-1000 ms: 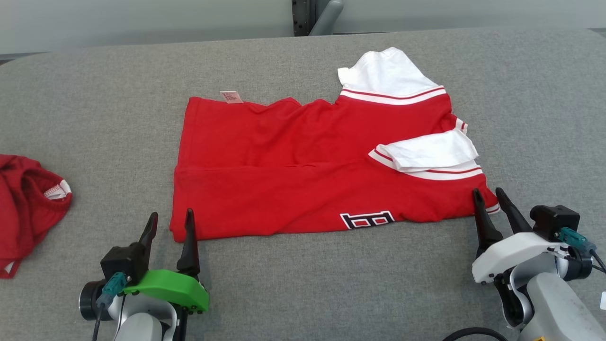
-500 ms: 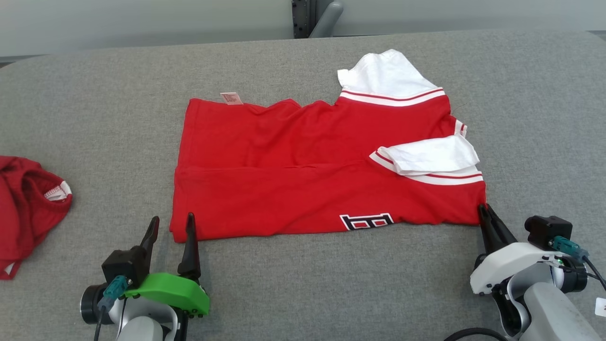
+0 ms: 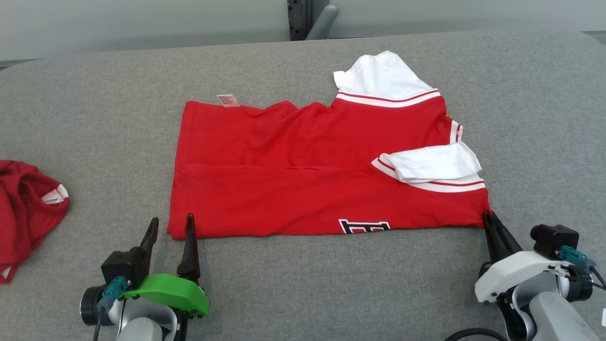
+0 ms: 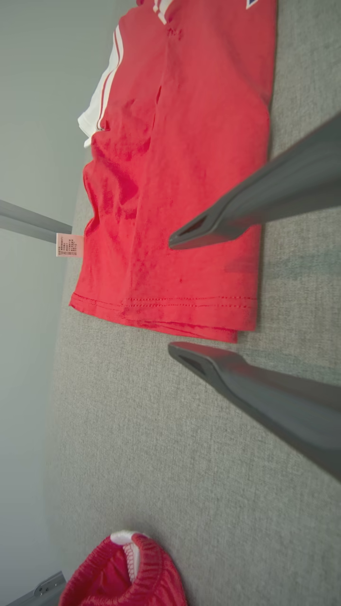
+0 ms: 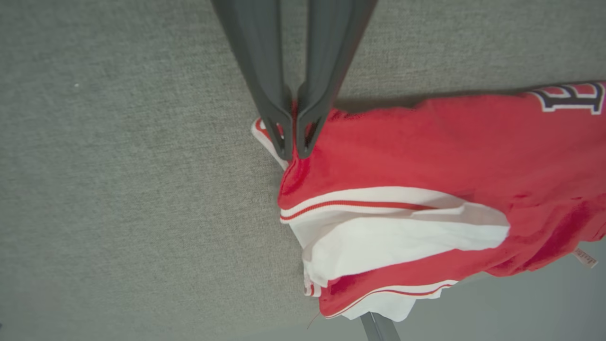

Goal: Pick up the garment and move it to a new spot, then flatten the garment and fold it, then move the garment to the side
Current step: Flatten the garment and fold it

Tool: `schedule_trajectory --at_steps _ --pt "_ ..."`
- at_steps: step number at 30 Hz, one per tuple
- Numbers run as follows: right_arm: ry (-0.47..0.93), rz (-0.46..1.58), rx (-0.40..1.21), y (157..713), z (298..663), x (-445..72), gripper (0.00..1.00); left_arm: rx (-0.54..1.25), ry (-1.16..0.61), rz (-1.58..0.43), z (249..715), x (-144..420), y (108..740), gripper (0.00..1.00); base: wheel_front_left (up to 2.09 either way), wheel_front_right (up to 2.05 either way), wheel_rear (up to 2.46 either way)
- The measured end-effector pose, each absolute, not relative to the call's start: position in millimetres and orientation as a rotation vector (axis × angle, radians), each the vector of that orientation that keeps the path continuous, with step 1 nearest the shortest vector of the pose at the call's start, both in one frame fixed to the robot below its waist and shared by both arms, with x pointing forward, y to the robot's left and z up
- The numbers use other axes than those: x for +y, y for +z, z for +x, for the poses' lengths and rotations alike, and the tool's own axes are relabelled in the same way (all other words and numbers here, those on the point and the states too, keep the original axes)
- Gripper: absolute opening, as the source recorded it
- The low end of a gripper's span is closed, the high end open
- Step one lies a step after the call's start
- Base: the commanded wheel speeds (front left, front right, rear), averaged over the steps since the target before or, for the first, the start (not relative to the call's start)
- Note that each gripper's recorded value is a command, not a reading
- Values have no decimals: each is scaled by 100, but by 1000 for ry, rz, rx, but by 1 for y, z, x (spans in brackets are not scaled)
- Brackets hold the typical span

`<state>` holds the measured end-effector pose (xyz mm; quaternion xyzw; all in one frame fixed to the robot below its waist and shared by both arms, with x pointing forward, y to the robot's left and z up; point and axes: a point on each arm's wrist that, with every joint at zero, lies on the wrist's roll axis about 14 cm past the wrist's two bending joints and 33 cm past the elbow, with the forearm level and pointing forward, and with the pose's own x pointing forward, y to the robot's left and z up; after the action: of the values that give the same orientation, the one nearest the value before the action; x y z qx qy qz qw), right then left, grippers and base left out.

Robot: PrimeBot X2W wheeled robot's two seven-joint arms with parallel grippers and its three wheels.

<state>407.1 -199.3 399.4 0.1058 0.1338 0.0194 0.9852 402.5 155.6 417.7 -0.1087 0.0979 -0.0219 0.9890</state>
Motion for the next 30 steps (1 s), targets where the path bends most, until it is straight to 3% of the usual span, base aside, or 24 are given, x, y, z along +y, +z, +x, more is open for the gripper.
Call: schedule_trajectory --at_steps 30 --pt "43 203 282 392 410 -203 0 316 -29 -246 414 156 377 100 0 0 0"
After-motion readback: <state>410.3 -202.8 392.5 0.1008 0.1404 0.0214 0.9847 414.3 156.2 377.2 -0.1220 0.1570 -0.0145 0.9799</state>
